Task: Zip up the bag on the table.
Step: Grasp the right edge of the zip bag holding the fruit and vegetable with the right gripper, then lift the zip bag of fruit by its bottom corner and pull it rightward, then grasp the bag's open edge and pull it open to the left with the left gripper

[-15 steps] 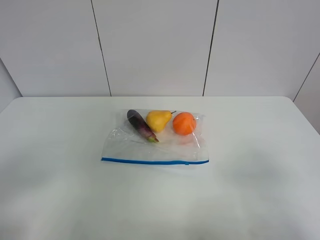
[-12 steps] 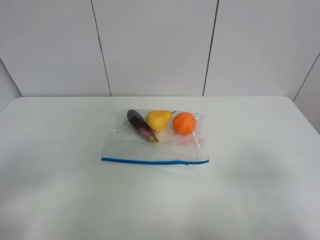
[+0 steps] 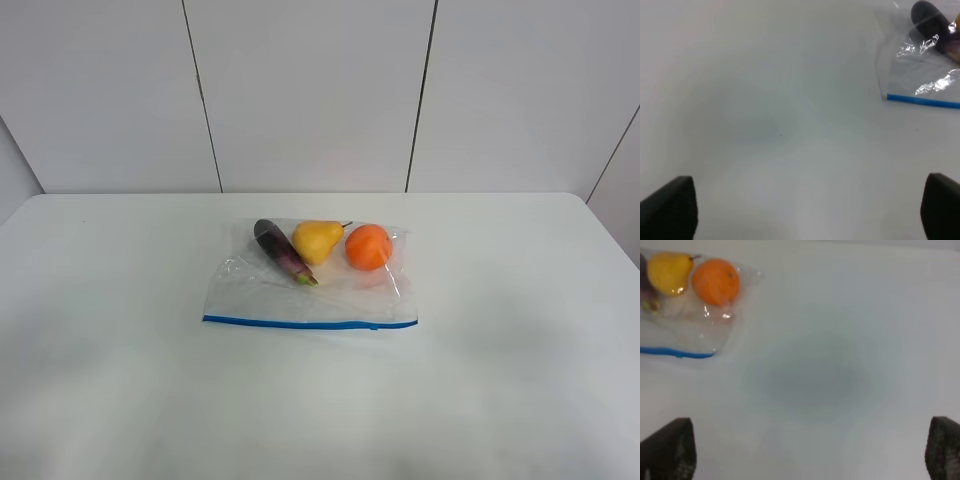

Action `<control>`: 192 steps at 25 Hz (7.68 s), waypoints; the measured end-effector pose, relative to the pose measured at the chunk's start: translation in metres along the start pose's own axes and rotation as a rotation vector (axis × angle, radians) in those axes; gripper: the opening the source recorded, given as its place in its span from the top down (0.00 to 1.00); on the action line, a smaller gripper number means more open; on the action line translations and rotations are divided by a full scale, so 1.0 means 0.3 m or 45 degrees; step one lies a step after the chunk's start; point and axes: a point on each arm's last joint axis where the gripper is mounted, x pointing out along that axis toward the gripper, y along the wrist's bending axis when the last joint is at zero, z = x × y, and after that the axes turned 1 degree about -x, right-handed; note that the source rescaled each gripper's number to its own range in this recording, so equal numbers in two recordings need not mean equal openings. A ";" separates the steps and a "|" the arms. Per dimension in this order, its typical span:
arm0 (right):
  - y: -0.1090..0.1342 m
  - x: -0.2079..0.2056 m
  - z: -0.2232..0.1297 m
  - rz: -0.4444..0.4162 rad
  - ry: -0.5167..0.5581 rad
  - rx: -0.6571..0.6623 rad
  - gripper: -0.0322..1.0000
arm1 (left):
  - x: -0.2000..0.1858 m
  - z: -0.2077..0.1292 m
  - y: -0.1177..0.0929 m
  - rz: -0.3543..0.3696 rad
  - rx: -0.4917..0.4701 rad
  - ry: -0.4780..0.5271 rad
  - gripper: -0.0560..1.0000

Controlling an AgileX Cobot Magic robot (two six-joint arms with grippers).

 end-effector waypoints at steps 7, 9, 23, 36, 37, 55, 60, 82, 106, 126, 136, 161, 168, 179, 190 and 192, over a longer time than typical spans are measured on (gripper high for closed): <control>0.011 0.190 0.277 0.087 0.319 0.145 0.00 | 0.000 0.000 0.000 0.000 0.000 0.000 0.00; 0.020 0.288 0.347 0.131 0.405 0.198 0.00 | 0.000 0.000 0.000 0.000 0.000 0.000 0.00; 0.128 1.028 0.245 0.549 1.033 0.516 0.03 | 0.000 0.000 0.000 0.000 0.000 0.000 0.00; 0.180 1.258 0.020 0.723 1.168 0.758 0.25 | 0.000 0.000 0.000 0.000 0.000 0.000 0.00; 0.181 1.261 0.015 0.722 1.171 0.764 0.28 | 0.000 0.000 0.000 0.000 0.000 0.000 0.00; 0.180 1.262 0.004 0.726 1.192 0.729 0.73 | 0.000 0.000 0.000 0.000 0.000 0.000 0.00; 0.179 1.261 0.002 0.726 1.195 0.721 0.86 | 0.000 0.000 0.000 0.000 0.000 0.000 0.00; 0.203 1.261 0.080 0.903 1.153 0.723 0.97 | 0.000 0.000 0.000 0.000 0.000 0.000 0.00; 0.213 1.281 0.341 1.042 1.020 0.740 0.97 | -0.029 0.045 -0.001 -0.002 -0.011 -0.112 0.00; 0.213 1.281 0.341 1.040 1.021 0.737 0.97 | 0.469 0.650 -0.004 0.070 1.402 -0.128 0.00; 0.212 1.282 0.341 1.036 1.020 0.740 0.97 | 0.755 0.586 -0.194 -0.276 1.540 -0.177 0.00; 0.212 1.283 0.341 1.023 1.030 0.767 0.97 | 1.009 0.131 -0.891 -0.546 1.607 -0.508 0.00; 0.212 1.283 0.341 1.021 1.033 0.772 0.97 | 1.065 0.073 -0.916 -0.524 1.532 -0.645 0.02; 0.212 1.283 0.341 1.014 1.041 0.789 0.97 | 1.105 -0.008 -0.930 -0.589 1.548 -0.640 0.59; 0.211 1.283 0.339 1.010 1.045 0.780 0.97 | 1.119 -0.028 -0.930 -0.566 1.536 -0.676 0.82; 0.211 1.283 0.339 1.010 1.045 0.780 0.97 | 1.118 -0.024 -0.930 -0.564 1.508 -0.683 0.87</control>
